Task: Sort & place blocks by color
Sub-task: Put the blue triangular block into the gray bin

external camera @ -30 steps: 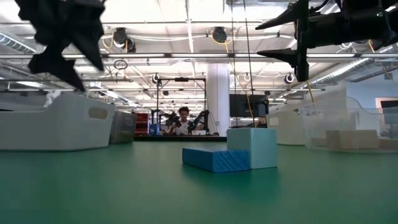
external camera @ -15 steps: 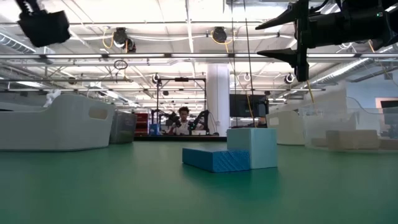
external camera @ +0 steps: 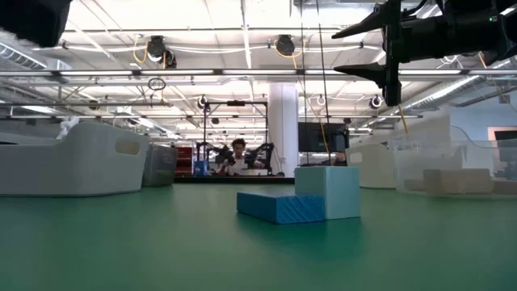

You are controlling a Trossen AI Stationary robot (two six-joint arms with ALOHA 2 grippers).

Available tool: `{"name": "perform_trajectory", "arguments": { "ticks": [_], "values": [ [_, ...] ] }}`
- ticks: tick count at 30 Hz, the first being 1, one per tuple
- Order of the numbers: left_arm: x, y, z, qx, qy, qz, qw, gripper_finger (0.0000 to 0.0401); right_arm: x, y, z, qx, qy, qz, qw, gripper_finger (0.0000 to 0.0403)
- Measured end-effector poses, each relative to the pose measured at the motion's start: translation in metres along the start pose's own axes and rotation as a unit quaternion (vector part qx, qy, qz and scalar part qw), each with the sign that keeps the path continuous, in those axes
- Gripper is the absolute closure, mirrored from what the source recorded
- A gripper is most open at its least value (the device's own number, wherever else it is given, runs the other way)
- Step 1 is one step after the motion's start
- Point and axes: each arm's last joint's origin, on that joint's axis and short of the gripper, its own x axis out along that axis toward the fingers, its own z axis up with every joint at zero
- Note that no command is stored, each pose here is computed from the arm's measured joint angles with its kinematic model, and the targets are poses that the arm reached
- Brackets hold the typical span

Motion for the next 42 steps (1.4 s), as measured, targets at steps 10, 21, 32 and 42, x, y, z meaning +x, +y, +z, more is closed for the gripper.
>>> {"name": "perform_trajectory", "arguments": {
  "ticks": [10,21,32,42],
  "values": [
    [0.021,0.002,0.003,-0.247,0.007,0.036,0.968,0.0089,0.0,0.0,0.0,0.0,0.0,0.0,1.0,0.0179],
    [0.038,-0.003,-0.003,-0.086,0.013,0.025,0.996,0.0089,0.0,0.0,0.0,0.0,0.0,0.0,1.0,0.0179],
    [0.039,-0.002,-0.014,0.204,0.0,0.036,0.978,0.0089,0.0,0.0,0.0,0.0,0.0,0.0,1.0,0.0179],
    [0.036,0.008,-0.031,0.447,0.005,0.089,0.89,0.0089,0.0,0.0,0.0,0.0,0.0,0.0,1.0,0.0179]
  ]
}}
